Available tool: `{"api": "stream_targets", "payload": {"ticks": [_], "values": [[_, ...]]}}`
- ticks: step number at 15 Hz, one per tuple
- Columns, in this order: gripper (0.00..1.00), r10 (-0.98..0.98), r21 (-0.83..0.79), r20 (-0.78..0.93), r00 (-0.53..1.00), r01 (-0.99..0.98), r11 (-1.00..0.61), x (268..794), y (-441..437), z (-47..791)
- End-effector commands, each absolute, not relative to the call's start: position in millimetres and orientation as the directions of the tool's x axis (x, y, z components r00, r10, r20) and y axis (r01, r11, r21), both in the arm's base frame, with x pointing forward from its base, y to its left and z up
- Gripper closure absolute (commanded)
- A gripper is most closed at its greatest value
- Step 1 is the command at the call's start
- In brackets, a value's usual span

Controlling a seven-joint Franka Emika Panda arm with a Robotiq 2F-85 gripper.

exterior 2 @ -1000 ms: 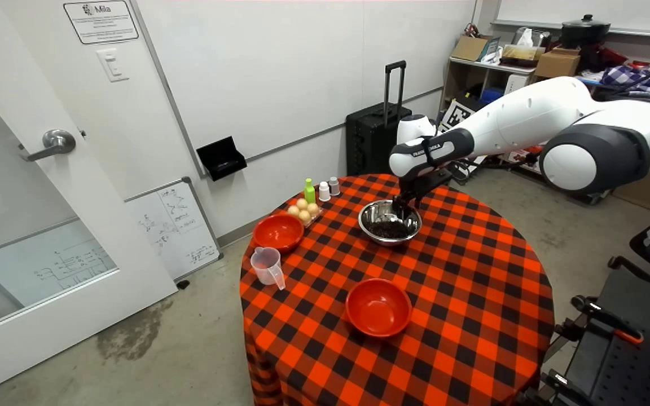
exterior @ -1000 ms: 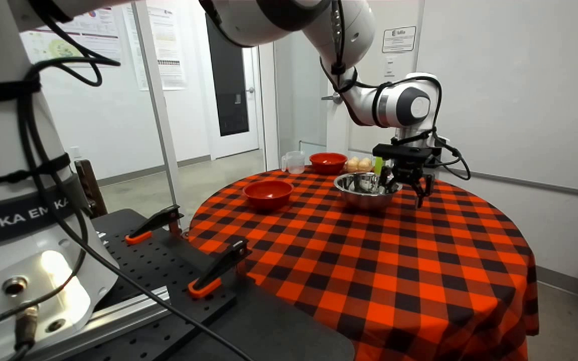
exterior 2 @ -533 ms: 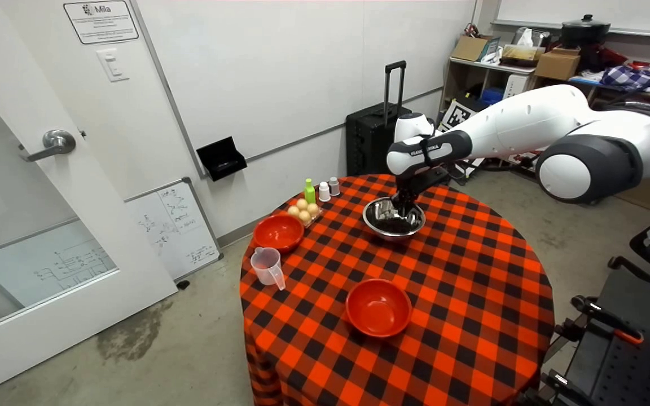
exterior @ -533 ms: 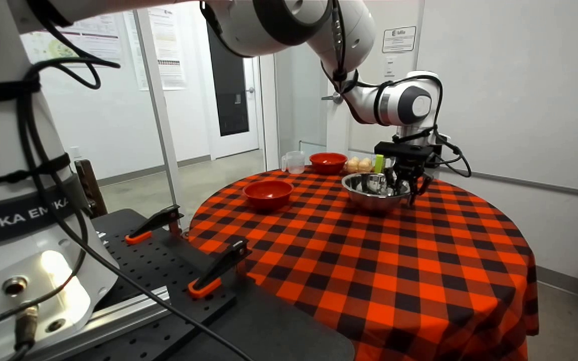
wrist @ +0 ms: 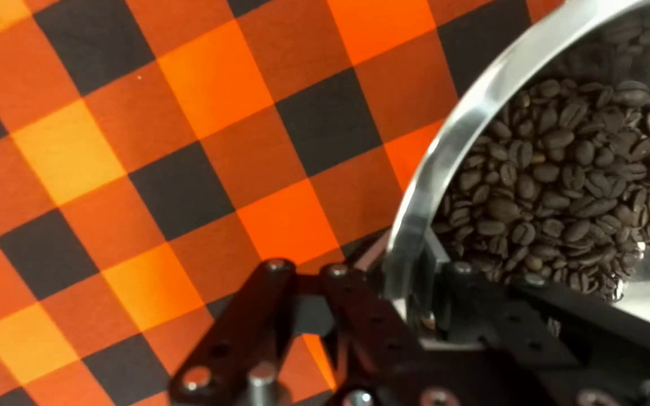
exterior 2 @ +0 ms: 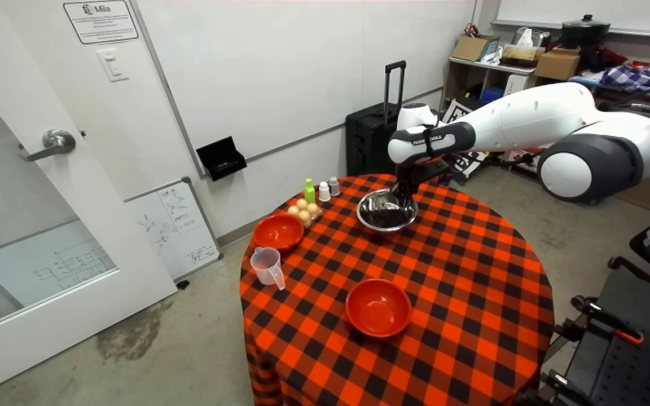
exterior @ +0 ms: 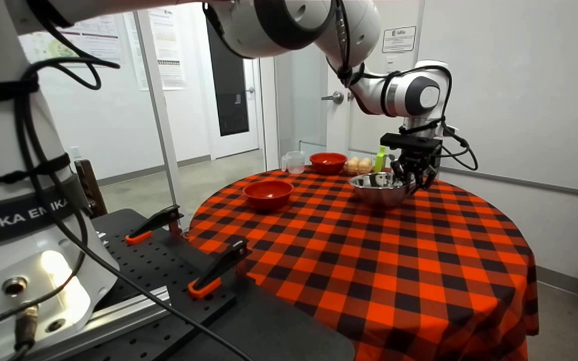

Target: Pour the contents from the silver dish into the orange bowl closest to you

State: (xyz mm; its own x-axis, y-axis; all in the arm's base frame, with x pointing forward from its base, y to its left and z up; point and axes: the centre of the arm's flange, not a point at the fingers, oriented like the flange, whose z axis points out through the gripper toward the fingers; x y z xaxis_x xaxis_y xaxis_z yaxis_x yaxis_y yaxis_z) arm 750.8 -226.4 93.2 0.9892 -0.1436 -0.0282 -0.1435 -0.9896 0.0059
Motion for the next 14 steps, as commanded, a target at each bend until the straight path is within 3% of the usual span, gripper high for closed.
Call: {"api": "stream_targets", "payload": {"ticks": [1, 14], "values": [[0.98, -0.161, -0.04, -0.015, 0.987, -0.162, -0.986, 767, -237, 99], [0.98, 0.056, -0.143, 0.039, 0.998, 0.062, -0.988, 747, -239, 155]]}}
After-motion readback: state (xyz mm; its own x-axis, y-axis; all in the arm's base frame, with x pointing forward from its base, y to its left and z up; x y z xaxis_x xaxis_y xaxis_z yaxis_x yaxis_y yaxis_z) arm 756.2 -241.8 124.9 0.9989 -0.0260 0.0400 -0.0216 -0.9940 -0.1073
